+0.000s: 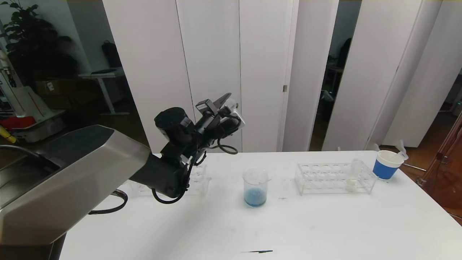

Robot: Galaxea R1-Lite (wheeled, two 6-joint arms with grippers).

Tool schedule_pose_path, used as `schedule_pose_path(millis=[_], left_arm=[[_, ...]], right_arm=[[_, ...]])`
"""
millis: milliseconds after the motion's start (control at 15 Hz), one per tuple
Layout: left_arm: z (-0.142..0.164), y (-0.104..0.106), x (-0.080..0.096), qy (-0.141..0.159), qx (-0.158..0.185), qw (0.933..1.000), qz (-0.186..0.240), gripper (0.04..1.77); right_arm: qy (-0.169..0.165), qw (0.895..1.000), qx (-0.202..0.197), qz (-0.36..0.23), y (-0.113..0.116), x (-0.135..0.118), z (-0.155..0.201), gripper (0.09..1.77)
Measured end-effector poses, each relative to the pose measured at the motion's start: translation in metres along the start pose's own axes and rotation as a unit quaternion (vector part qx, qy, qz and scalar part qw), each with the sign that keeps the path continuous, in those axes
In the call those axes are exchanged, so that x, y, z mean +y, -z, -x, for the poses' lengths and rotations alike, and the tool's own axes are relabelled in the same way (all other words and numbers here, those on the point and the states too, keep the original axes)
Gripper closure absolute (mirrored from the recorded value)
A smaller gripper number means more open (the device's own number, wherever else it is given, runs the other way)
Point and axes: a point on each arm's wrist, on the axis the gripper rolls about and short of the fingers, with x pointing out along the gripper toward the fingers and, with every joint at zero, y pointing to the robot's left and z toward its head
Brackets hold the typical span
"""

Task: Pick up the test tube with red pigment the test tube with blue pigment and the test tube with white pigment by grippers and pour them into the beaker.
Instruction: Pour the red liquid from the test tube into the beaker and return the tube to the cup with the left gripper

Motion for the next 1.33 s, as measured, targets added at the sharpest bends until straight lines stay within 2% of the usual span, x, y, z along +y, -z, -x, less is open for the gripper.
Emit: schedule_pose_path(millis=[67, 200, 267, 400, 467, 600, 800, 933, 1067, 1133, 1200, 1333], left_arm=[[0.0, 0.0, 0.004, -0.017, 0.045, 0.9987, 0.02, 1.21], [0.0, 0.003, 0.01, -0.03, 0.127, 0.9875, 0.089, 1.21], [0.001, 0.003, 0.014, -0.034, 0.155, 0.9792, 0.127, 1.21], [0.005, 0.007, 0.019, -0.037, 0.212, 0.9561, 0.199, 1.21], [0.007, 0.011, 0.023, -0.036, 0.236, 0.9442, 0.227, 1.21], [0.013, 0.017, 0.031, -0.03, 0.283, 0.9158, 0.283, 1.21], [0.025, 0.027, 0.044, -0.022, 0.353, 0.8656, 0.355, 1.21], [0.034, 0.034, 0.055, -0.026, 0.384, 0.8363, 0.39, 1.21], [0.044, 0.037, 0.066, -0.034, 0.408, 0.8131, 0.414, 1.21], [0.047, 0.037, 0.071, -0.037, 0.415, 0.8052, 0.422, 1.21], [0.05, 0.036, 0.076, -0.036, 0.413, 0.8007, 0.433, 1.21], [0.057, 0.035, 0.083, -0.028, 0.403, 0.7953, 0.452, 1.21]], right_arm=[[0.0, 1.0, 0.0, 0.0, 0.0, 0.0, 0.0, 0.11], [0.0, 1.0, 0.0, 0.0, 0.0, 0.0, 0.0, 0.11], [0.0, 1.0, 0.0, 0.0, 0.0, 0.0, 0.0, 0.11], [0.0, 1.0, 0.0, 0.0, 0.0, 0.0, 0.0, 0.11], [0.0, 1.0, 0.0, 0.0, 0.0, 0.0, 0.0, 0.11], [0.0, 1.0, 0.0, 0.0, 0.0, 0.0, 0.0, 0.11], [0.0, 1.0, 0.0, 0.0, 0.0, 0.0, 0.0, 0.11], [0.0, 1.0, 0.0, 0.0, 0.0, 0.0, 0.0, 0.11], [0.0, 1.0, 0.0, 0.0, 0.0, 0.0, 0.0, 0.11], [0.0, 1.0, 0.0, 0.0, 0.0, 0.0, 0.0, 0.11], [0.0, 1.0, 0.0, 0.0, 0.0, 0.0, 0.0, 0.11], [0.0, 1.0, 0.0, 0.0, 0.0, 0.0, 0.0, 0.11]])
